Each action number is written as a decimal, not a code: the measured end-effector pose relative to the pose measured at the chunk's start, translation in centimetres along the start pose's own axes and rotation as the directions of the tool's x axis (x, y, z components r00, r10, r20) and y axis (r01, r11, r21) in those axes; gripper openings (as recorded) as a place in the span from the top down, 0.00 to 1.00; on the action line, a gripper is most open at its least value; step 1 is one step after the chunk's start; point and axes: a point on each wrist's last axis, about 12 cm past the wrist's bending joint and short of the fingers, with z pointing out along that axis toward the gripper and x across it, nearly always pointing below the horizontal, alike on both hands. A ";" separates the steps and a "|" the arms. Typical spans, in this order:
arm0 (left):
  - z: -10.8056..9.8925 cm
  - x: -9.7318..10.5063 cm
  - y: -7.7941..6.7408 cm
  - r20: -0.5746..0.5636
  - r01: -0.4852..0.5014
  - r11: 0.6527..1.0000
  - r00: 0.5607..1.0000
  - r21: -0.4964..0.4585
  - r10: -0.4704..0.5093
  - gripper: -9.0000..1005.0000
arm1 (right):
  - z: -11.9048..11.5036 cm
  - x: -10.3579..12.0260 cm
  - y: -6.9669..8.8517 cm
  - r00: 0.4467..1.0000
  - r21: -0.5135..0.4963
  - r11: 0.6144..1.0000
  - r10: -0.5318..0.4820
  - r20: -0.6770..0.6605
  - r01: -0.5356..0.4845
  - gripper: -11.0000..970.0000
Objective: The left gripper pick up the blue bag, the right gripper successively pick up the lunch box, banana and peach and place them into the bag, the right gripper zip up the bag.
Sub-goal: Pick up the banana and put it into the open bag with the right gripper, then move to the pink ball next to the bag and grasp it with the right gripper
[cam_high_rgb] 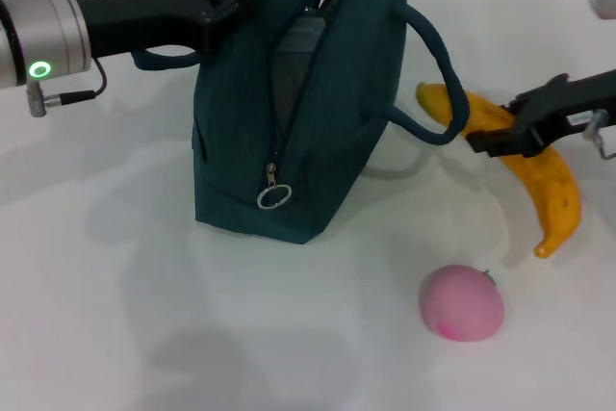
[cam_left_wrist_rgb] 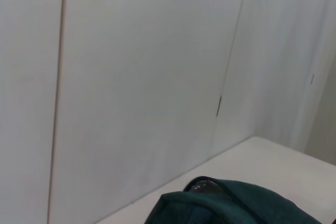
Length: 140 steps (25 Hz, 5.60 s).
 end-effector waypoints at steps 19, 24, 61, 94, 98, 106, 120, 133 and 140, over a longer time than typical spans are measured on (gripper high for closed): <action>-1.4 1.1 -0.5 0.117 -0.040 0.999 0.992 0.009 0.038 0.95 | -3.9 2.9 -3.1 0.853 0.102 0.982 0.083 0.515 -0.157 0.54; -1.3 1.7 -1.0 0.151 -0.061 0.997 0.987 0.039 0.055 0.95 | -3.5 2.1 -2.3 0.643 -0.011 0.996 0.067 0.763 -0.091 0.54; 0.2 1.1 -1.4 0.164 -0.052 0.995 0.986 0.091 0.037 0.95 | 6.2 -2.3 5.6 0.453 0.069 0.973 -0.163 0.876 0.219 0.48; 0.3 1.1 -0.9 0.171 -0.094 0.995 0.982 0.044 0.085 0.95 | 5.9 0.4 5.6 0.443 -0.032 0.999 0.016 0.897 0.027 0.30; 0.1 1.2 -0.8 0.184 -0.098 0.995 0.979 0.033 0.090 0.95 | 4.5 2.1 5.2 0.377 -0.010 1.000 0.016 0.926 -0.019 0.30; -0.1 1.4 -0.6 0.183 -0.091 0.996 0.979 0.012 0.087 0.95 | 3.0 5.7 5.0 0.342 0.013 0.996 0.017 0.939 -0.084 0.31; -1.2 3.1 -0.3 0.151 -0.072 0.997 0.986 -0.034 0.077 0.95 | -0.5 3.9 4.2 0.810 -0.208 0.969 0.013 0.586 0.134 0.38; -0.1 2.1 -0.4 0.158 -0.088 0.996 0.983 -0.014 0.089 0.95 | -1.4 2.8 4.5 0.994 -0.164 0.984 -0.062 0.088 0.075 0.31; -0.1 2.3 -0.2 0.149 -0.082 0.996 0.985 -0.024 0.085 0.95 | -0.5 1.6 5.1 0.992 -0.244 0.962 -0.126 0.014 0.126 0.15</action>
